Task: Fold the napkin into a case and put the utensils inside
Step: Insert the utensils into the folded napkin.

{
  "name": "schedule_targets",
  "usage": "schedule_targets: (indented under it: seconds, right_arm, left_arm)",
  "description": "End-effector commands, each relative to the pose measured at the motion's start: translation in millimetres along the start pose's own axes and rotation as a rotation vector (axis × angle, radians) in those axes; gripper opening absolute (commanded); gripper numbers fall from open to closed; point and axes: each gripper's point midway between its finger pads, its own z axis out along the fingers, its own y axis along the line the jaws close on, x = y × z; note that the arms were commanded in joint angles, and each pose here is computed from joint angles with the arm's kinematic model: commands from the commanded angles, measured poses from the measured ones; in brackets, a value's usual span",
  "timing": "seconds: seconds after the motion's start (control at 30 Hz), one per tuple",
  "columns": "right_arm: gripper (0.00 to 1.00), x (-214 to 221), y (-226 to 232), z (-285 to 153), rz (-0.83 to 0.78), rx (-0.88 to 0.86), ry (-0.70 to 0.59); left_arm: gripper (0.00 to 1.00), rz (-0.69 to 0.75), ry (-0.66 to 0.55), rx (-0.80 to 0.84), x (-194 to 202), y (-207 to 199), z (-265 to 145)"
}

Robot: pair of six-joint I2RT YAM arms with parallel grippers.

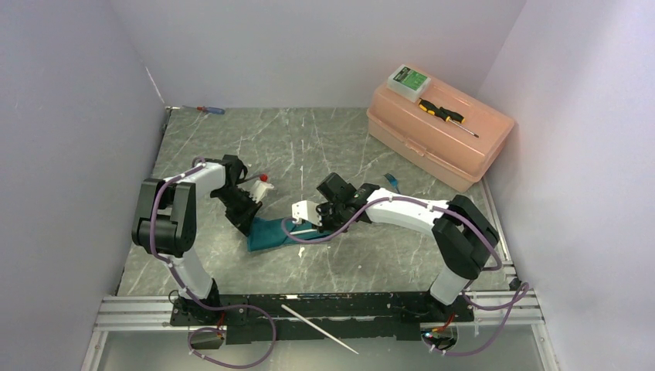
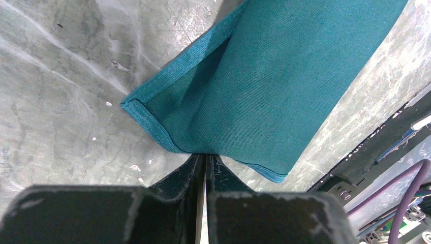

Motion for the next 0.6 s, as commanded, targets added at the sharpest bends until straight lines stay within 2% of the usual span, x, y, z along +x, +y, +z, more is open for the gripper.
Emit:
schedule_targets:
  seconds: [0.0, 0.23, 0.57]
  right_arm:
    - [0.0, -11, -7, 8, -0.016, 0.01, -0.065]
    - [0.0, -19, -9, 15, -0.003, 0.011, -0.118]
    - [0.0, -27, -10, 29, -0.006, -0.048, -0.129]
  left_arm:
    - [0.09, 0.021, -0.013, -0.011, -8, 4, 4]
    - [0.08, 0.031, -0.007, -0.006, -6, 4, 4]
    - [0.07, 0.032, -0.008, 0.002, -7, 3, 5]
